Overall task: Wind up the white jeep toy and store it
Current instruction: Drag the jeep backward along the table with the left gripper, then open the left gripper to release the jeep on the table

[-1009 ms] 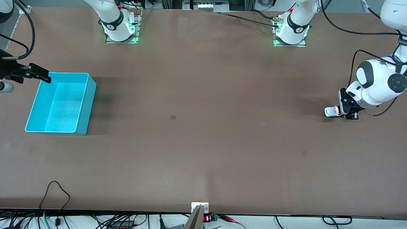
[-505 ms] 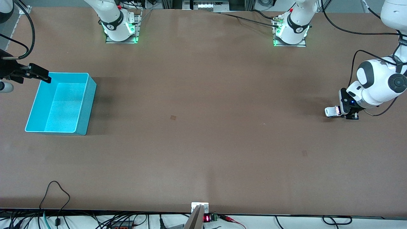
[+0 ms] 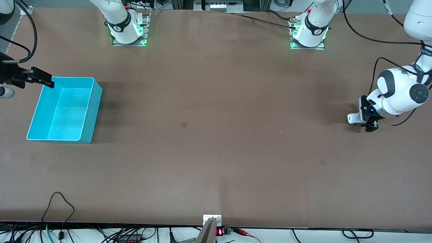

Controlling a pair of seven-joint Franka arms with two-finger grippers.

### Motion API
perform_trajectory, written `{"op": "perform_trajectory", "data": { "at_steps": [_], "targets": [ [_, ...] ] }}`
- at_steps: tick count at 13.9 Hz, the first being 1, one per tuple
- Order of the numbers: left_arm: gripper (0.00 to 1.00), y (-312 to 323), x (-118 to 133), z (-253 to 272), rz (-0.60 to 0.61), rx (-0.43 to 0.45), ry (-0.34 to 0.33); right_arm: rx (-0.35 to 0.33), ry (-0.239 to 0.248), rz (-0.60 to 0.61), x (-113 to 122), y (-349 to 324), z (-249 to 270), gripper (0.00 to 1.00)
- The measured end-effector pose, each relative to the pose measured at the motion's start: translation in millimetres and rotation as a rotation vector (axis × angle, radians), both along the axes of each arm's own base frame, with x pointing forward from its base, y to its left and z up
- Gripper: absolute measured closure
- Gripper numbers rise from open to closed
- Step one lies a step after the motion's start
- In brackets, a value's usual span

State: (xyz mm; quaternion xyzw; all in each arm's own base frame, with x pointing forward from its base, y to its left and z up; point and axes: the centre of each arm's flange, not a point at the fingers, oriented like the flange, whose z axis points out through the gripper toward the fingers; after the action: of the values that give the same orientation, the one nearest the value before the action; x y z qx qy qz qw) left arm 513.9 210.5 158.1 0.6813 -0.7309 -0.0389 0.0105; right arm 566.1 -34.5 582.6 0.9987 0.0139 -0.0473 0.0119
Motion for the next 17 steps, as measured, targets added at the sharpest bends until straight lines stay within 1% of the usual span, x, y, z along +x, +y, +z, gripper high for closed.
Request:
{"op": "perform_trajectory", "data": {
  "at_steps": [1, 3, 6, 10, 12, 14, 17],
  "targets": [
    [0.0, -2.1, 2.7, 2.7, -0.005, 0.0, 0.003, 0.0, 0.001, 0.0, -0.1, -0.1, -0.1, 0.0],
    [0.0, -6.0, 8.5, 11.8, -0.014, 0.001, 0.011, 0.0, 0.001, 0.0, -0.1, 0.0, -0.1, 0.0],
    [0.0, -20.7, 18.3, 38.9, -0.042, 0.01, 0.031, 0.0, 0.001, 0.0, -0.1, 0.0, -0.1, 0.0],
    [0.0, -28.3, 23.5, 69.5, -0.058, 0.033, 0.022, 0.0, 0.002, 0.0, -0.2, 0.0, -0.1, 0.0],
    [0.0, -38.0, 25.9, 84.2, -0.075, 0.042, 0.032, 0.0, 0.002, 0.0, -0.2, 0.0, -0.1, 0.0],
    [0.0, -66.3, 32.8, 106.3, -0.1, 0.041, 0.043, 0.0, 0.002, 0.0, -0.2, 0.0, -0.1, 0.0],
    [0.0, -122.4, 41.1, 140.3, -0.098, -0.003, 0.051, 0.0, 0.002, 0.0, -0.2, 0.0, -0.1, 0.0]
  ]
}}
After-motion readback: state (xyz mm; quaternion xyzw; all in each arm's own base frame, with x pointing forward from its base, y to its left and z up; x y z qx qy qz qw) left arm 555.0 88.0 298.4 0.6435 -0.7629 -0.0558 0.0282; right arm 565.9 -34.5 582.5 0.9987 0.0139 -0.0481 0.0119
